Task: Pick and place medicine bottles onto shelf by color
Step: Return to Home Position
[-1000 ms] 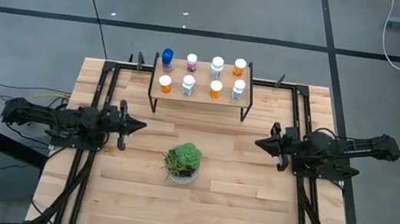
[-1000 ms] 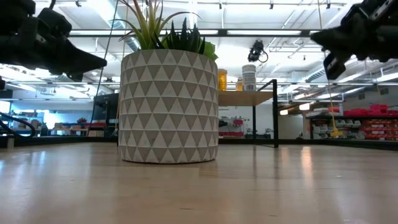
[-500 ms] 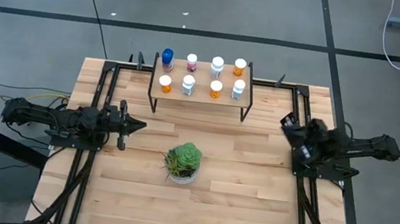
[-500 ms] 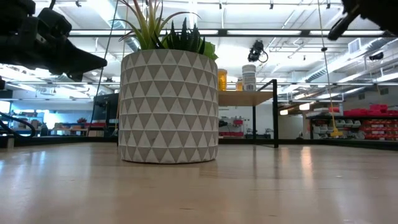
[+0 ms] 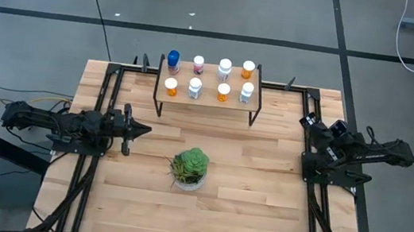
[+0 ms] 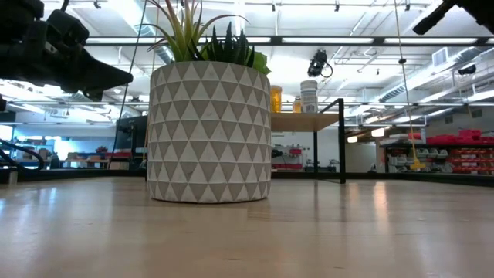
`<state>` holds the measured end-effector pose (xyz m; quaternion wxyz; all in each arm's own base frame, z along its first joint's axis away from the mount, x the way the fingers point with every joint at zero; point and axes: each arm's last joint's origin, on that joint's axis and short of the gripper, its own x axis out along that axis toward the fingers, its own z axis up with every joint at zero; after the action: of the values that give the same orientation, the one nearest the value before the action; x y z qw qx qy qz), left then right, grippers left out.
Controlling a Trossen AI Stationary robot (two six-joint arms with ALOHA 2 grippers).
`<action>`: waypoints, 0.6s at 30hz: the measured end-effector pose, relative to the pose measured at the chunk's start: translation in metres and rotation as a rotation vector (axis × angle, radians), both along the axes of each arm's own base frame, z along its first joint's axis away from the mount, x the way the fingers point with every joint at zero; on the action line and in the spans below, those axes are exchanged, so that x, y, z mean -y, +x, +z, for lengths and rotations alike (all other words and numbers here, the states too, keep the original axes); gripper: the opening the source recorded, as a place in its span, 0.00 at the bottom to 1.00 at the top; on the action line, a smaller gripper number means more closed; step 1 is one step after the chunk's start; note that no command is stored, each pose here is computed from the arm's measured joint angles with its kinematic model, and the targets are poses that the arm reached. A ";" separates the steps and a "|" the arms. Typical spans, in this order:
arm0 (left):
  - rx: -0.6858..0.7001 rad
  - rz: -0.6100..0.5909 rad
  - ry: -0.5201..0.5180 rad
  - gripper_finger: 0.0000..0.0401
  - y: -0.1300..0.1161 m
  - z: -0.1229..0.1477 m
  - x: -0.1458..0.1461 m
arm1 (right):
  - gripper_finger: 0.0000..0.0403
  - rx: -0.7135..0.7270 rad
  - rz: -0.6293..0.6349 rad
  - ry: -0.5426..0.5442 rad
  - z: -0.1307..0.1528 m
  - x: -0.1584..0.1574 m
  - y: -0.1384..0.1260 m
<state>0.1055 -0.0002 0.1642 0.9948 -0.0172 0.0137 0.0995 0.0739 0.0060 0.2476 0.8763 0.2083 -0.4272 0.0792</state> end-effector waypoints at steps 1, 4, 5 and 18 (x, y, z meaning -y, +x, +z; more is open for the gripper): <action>0.000 0.000 0.000 0.08 0.000 0.000 0.000 | 0.02 0.000 0.000 0.000 0.000 0.000 0.000; 0.000 0.000 0.000 0.08 0.000 0.000 0.000 | 0.02 0.000 0.000 0.000 0.000 0.000 0.000; 0.000 0.000 0.000 0.07 0.000 0.000 0.000 | 0.02 0.000 0.000 0.000 0.000 0.000 0.000; 0.000 0.000 0.000 0.06 0.000 0.000 0.000 | 0.02 0.000 0.000 0.000 0.000 0.000 0.000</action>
<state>0.1055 -0.0002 0.1643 0.9948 -0.0171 0.0135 0.0997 0.0739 0.0060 0.2476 0.8763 0.2082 -0.4272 0.0792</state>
